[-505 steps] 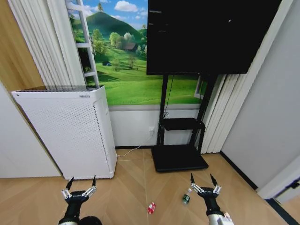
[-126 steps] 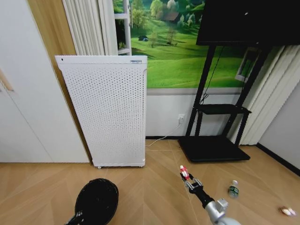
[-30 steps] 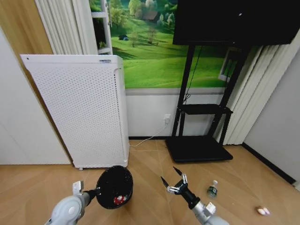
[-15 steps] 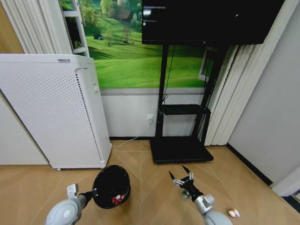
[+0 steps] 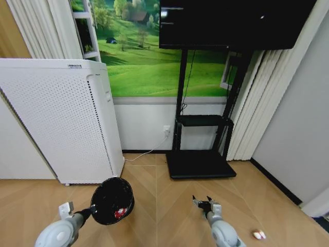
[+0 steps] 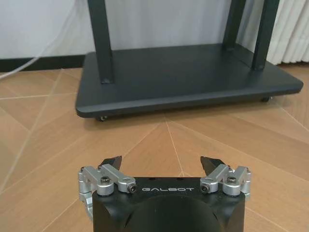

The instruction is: Pick up the trash bin and place the garbage on the floor into it.

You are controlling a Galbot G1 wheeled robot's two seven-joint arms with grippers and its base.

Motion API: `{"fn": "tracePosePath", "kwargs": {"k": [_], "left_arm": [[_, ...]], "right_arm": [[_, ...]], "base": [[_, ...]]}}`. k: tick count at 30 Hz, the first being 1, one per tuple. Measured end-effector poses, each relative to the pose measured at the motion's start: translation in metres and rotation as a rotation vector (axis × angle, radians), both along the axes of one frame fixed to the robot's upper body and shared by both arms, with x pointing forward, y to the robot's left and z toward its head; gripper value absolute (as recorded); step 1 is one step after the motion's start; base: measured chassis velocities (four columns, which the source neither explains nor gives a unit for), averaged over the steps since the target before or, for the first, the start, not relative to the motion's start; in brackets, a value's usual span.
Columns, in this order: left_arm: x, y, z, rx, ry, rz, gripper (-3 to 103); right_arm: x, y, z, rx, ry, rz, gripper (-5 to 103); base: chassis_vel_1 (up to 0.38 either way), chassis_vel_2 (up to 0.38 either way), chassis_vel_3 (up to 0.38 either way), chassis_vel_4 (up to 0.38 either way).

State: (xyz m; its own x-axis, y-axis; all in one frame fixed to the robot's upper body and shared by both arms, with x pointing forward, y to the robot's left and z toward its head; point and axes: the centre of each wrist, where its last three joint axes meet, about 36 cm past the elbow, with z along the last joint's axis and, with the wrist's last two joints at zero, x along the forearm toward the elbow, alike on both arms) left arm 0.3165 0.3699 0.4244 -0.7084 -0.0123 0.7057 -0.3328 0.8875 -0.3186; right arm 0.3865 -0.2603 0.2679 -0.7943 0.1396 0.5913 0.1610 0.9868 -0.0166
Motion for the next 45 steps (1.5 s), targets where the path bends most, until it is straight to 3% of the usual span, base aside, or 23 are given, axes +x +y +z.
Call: {"fn": "tracePosePath", "kwargs": {"k": [2, 6, 9, 14, 23, 33, 36, 38, 40, 42, 43, 45], "left_arm": [[-0.005, -0.005, -0.002, -0.021, -0.014, 0.012, 0], [-0.007, -0.011, -0.001, -0.037, -0.025, 0.006, 0], [-0.007, -0.015, 0.000, -0.045, -0.031, 0.000, 0], [-0.006, -0.015, 0.001, -0.048, -0.038, -0.008, 0], [-0.001, -0.015, -0.004, -0.052, -0.046, -0.016, 0], [0.003, -0.020, -0.004, -0.068, -0.062, -0.029, 0], [0.003, -0.019, -0.004, -0.072, -0.072, -0.027, 0], [0.003, -0.019, -0.004, -0.072, -0.074, -0.026, 0], [0.003, -0.019, -0.006, -0.075, -0.080, -0.020, 0], [0.003, -0.019, -0.006, -0.076, -0.084, -0.018, 0], [0.004, -0.020, -0.007, -0.079, -0.087, -0.017, 0], [0.005, -0.021, -0.008, -0.080, -0.088, -0.017, 0]], "right_arm": [[0.022, 0.017, -0.023, -0.032, 0.018, -0.045, 90], [0.033, 0.024, -0.049, -0.071, 0.045, -0.067, 82], [0.039, 0.023, -0.070, -0.099, 0.075, -0.091, 81], [0.045, 0.000, -0.095, -0.158, 0.098, -0.145, 77], [0.035, -0.031, -0.100, -0.179, 0.107, -0.186, 84], [0.025, -0.021, -0.129, -0.183, 0.177, -0.189, 84], [0.024, -0.024, -0.131, -0.180, 0.185, -0.189, 72], [0.024, -0.025, -0.132, -0.180, 0.186, -0.190, 72], [0.021, -0.029, -0.133, -0.184, 0.187, -0.193, 55], [0.018, -0.030, -0.134, -0.186, 0.188, -0.193, 55], [0.016, -0.031, -0.134, -0.184, 0.186, -0.193, 45], [0.013, -0.031, -0.132, -0.170, 0.185, -0.198, 39]], "base": [[0.000, 0.000, 0.000, 0.000], [0.000, 0.000, 0.000, 0.000], [0.000, 0.000, 0.000, 0.000], [0.000, 0.000, 0.000, 0.000], [0.000, 0.000, 0.000, 0.000], [0.000, 0.000, 0.000, 0.000], [0.000, 0.000, 0.000, 0.000], [0.000, 0.000, 0.000, 0.000], [0.000, 0.000, 0.000, 0.000], [0.000, 0.000, 0.000, 0.000], [0.000, 0.000, 0.000, 0.000], [0.000, 0.000, 0.000, 0.000]]}}
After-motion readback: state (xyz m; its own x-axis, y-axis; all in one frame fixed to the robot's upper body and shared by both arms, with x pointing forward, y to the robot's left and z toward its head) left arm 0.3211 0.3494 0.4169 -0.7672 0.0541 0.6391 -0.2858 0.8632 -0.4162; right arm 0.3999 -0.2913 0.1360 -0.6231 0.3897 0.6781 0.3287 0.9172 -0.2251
